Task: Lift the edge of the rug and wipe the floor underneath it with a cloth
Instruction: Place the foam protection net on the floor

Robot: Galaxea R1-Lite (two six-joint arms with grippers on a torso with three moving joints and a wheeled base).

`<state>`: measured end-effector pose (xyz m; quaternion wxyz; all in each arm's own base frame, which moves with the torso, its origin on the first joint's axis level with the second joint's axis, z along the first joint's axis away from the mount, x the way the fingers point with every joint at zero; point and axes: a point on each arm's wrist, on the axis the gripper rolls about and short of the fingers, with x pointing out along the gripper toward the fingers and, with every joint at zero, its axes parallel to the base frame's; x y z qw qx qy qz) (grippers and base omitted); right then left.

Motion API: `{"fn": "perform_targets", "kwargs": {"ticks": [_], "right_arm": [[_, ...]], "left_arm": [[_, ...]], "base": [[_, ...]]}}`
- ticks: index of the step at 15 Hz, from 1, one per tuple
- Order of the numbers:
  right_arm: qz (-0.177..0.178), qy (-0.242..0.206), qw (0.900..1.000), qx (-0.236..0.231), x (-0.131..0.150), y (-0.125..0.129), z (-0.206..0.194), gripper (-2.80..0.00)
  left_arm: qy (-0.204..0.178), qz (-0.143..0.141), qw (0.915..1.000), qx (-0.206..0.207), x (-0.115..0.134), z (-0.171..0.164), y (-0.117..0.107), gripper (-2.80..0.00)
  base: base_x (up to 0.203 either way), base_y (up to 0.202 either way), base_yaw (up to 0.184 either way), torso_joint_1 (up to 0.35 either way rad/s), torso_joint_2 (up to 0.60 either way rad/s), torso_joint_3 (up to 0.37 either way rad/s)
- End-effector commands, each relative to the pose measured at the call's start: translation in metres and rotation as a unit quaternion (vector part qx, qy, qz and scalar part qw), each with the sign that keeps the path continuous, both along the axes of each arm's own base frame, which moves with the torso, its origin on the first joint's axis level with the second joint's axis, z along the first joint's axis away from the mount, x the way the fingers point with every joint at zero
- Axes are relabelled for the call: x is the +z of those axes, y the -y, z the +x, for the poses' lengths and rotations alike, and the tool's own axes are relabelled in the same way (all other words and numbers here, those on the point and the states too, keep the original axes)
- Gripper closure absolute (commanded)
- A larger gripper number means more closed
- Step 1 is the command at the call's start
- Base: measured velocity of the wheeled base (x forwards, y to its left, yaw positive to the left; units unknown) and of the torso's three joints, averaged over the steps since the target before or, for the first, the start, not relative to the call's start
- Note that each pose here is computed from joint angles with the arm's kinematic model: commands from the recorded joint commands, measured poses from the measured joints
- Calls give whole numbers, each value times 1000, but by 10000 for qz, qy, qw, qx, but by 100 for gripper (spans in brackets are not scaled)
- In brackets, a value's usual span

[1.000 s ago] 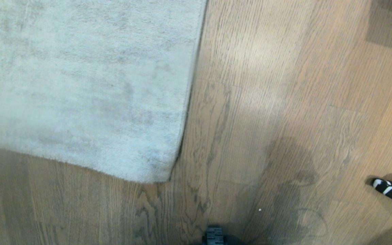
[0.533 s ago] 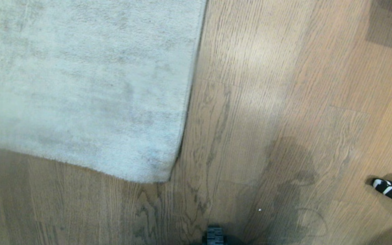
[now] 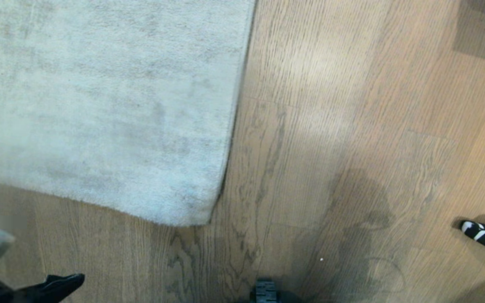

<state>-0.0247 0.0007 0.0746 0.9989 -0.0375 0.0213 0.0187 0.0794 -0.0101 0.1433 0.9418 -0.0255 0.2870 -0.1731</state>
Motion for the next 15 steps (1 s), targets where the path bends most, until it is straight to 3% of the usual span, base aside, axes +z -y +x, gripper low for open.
{"fn": "perform_targets", "kwargs": {"ticks": [1, 7, 11, 14, 15], "right_arm": [[-5, -2, 10000, 6, 0, 0, 0, 0], [-5, -9, 10000, 6, 0, 0, 0, 0], [-5, -9, 10000, 6, 0, 0, 0, 0], [-5, -2, 10000, 6, 0, 0, 0, 0], [-5, -6, 10000, 6, 0, 0, 0, 0]], "left_arm": [[-771, 27, 9969, -118, -26, 45, 4, 0], [-1037, 30, 9940, -356, -98, 113, 27, 0], [-584, 54, 9981, -203, -150, 144, 52, 0], [55, -153, 9997, 201, -147, 158, 50, 0], [55, -195, 9994, 294, -148, 161, 44, 0]], "base": [[0, 0, 0, 0, 0, 0], [0, 0, 0, 0, 0, 0], [0, 0, 0, 0, 0, 0], [0, 0, 0, 0, 0, 0], [0, 0, 0, 0, 0, 0]]}}
